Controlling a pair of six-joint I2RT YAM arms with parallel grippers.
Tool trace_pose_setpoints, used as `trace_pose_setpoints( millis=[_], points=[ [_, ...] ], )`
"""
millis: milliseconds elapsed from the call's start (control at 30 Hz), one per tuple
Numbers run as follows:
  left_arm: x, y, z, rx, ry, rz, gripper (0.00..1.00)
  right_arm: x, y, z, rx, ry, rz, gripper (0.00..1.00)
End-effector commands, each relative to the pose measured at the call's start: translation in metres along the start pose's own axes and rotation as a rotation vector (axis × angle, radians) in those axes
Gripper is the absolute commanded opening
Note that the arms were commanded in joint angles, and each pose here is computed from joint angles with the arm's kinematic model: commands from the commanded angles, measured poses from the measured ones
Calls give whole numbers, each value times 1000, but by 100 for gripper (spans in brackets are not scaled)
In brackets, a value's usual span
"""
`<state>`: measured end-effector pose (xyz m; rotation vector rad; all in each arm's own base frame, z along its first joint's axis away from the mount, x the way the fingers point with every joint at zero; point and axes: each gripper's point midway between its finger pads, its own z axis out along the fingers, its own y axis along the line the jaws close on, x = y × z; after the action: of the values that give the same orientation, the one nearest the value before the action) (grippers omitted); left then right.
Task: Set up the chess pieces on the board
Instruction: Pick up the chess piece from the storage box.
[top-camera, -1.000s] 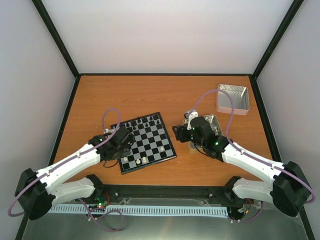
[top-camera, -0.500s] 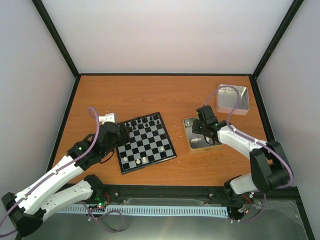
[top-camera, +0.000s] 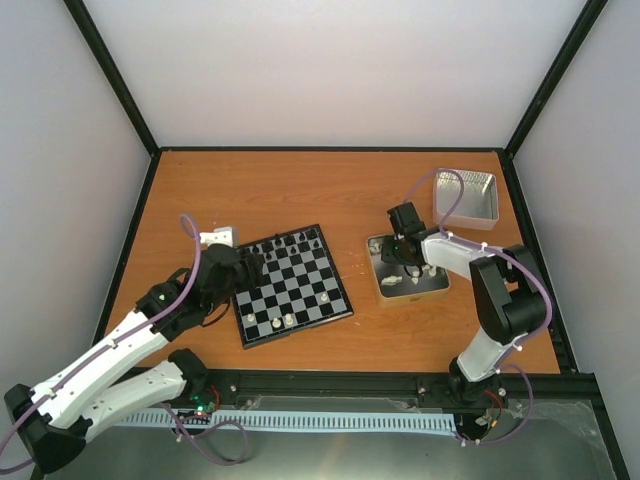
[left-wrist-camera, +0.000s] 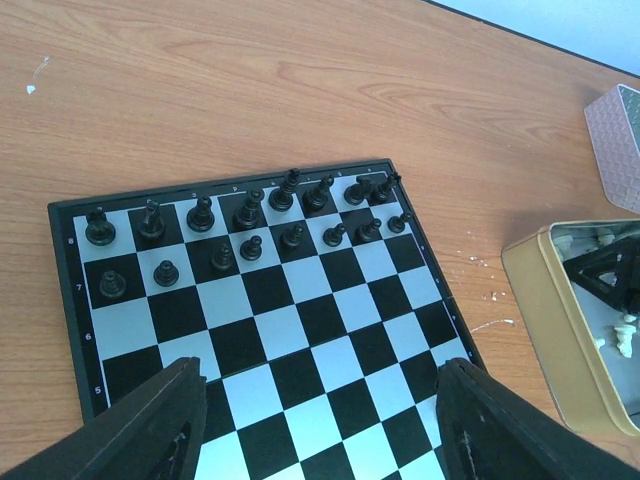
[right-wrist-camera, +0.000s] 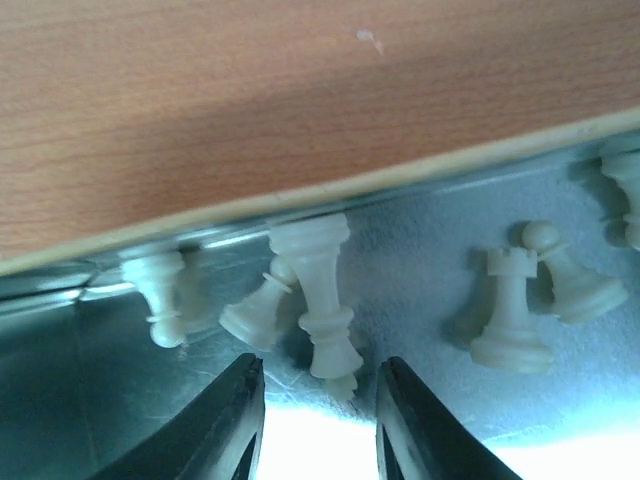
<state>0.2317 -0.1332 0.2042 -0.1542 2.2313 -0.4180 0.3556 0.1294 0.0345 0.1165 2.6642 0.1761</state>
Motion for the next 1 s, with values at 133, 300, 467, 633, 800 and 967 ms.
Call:
trace_pose_setpoints(
  millis=[133,300,467,633,800,967],
  points=[
    [-7,-9,-5,46,-27,2,65,2,-13,10,48,20,6,31],
    [-8,-11,-4,54,-30,2,65,3,-11,21,33,20,-29,26],
    [-10,-14,-5,63,-31,7,65,-1,-12,23,45,9,-62,19],
    [-7,-20,-4,103,-23,-6,67,-5,-15,8,44,-42,-66,12],
    [-8,-34,-4,172,-14,-13,73,-12,5,-29,-98,-131,-94,12],
    [-18,-58,-6,289,-18,-39,79,-10,43,-83,-355,-208,-118,12]
  ],
)
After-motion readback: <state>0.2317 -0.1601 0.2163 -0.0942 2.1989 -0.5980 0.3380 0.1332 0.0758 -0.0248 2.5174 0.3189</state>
